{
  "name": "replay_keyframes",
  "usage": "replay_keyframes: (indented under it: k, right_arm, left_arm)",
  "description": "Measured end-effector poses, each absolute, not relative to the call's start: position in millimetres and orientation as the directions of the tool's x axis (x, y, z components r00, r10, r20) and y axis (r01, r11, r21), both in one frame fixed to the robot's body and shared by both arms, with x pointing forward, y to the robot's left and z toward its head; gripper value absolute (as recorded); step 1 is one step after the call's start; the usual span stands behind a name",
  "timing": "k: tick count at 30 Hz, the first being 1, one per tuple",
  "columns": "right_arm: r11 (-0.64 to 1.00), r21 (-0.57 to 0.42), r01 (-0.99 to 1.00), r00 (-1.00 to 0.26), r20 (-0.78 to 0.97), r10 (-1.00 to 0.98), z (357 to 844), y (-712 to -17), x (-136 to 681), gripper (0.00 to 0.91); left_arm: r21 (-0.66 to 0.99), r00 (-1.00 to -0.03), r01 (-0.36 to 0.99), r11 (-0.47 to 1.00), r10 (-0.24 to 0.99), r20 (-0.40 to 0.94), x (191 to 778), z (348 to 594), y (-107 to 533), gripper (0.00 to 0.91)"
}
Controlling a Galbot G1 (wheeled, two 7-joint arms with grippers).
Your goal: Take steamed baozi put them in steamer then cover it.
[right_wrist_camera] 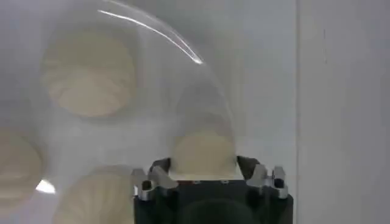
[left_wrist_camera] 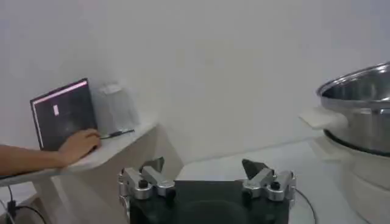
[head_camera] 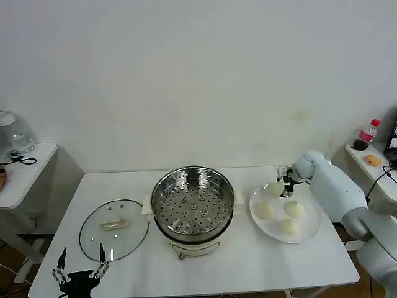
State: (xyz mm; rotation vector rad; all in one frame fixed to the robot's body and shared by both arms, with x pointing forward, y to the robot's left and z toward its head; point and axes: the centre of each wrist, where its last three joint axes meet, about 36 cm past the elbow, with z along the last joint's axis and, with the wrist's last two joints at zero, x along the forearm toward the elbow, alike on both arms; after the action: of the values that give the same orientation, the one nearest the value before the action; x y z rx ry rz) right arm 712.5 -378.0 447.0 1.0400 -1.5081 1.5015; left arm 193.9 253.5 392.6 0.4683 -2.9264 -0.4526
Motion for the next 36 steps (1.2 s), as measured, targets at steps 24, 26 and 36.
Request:
replay_keyframes:
  k: [24,26,36]
  right_arm:
    - [-0.173,-0.553,-0.815,-0.518,0.829,-0.211,621,-340,713,0.655]
    - [-0.200,-0.572,-0.795,-0.525,0.815,-0.245,641,-326,712,0.665]
    - [-0.379,-0.619,-0.688,-0.474,0.778,-0.412,711,-230,695,0.665]
  left_arm:
    - [0.308,-0.947,-0.265,0.914,-0.307,0.097,196,394,252,0.907]
    - [0.307,-0.947,-0.264,0.914,-0.306,0.098,196,395,252,0.907]
    - [0.296,-0.948,-0.264,0.918,-0.303,0.093,197,401,251,0.907]
